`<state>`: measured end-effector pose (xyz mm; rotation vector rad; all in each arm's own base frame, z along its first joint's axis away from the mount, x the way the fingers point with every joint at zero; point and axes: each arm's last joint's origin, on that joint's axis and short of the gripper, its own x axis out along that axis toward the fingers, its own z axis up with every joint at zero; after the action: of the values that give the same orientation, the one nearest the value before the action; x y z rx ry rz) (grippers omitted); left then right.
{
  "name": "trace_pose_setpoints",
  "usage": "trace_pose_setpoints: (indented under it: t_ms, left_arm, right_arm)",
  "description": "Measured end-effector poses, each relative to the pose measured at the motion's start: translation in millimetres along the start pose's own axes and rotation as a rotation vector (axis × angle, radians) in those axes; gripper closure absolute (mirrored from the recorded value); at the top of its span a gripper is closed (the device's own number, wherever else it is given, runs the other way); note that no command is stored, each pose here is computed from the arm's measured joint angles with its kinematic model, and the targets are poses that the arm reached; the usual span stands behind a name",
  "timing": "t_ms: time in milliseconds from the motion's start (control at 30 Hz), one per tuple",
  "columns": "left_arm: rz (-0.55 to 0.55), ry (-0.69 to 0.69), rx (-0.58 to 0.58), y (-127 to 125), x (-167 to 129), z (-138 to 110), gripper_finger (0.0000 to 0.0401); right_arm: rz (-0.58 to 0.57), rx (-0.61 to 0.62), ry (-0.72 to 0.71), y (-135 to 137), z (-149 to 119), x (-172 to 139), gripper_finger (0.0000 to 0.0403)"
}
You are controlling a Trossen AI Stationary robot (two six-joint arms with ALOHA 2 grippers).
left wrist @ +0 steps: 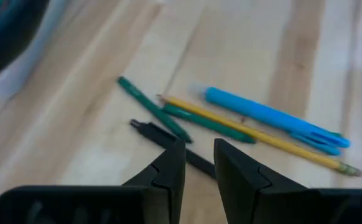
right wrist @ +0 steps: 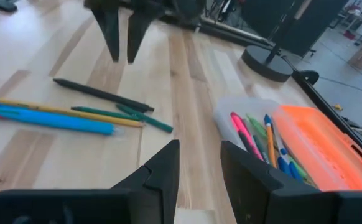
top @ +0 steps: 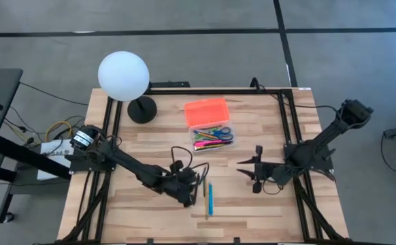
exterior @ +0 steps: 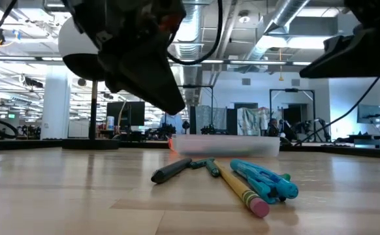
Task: Pick & place school supplies into a supply box
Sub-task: Put the black pen into the orange supply box
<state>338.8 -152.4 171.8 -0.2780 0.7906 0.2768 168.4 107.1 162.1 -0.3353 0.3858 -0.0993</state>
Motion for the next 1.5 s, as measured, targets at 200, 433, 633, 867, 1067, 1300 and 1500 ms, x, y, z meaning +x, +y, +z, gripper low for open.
trace_pose_setpoints:
  t_ms: [200,433,633,867,1067,1300,1500]
  left_arm:
    - [-0.063,0.013,0.028,-7.3,-3.8,7.5,0.0306]
    - [-0.079,0.031,-0.032,-3.2,-0.7,11.3,0.0238]
    - [-0.041,0.069,-0.141,1.9,0.5,9.2,0.0217]
    - [-0.010,0.073,-0.136,1.4,12.2,1.8,0.0216]
    - [-0.019,0.126,-0.105,1.6,26.5,-7.5,0.0216]
    - [0.016,0.104,-0.092,2.6,34.3,-10.4,0.0216]
    - [0.018,0.121,-0.076,2.4,48.6,-19.1,0.0216]
  right_arm:
    - [0.000,-0.021,0.023,6.5,-5.9,6.8,0.0291]
    - [0.001,-0.027,0.035,10.9,-9.7,11.4,0.0291]
    - [0.003,-0.025,0.034,11.6,-9.8,12.0,0.0291]
    - [0.003,-0.023,0.031,11.5,-9.5,11.9,0.0291]
    - [0.004,-0.018,0.021,11.6,-8.1,11.8,0.0291]
    - [0.005,-0.011,0.017,11.6,-7.6,11.9,0.0291]
    - [0.006,-0.011,0.018,11.6,-7.7,11.9,0.0291]
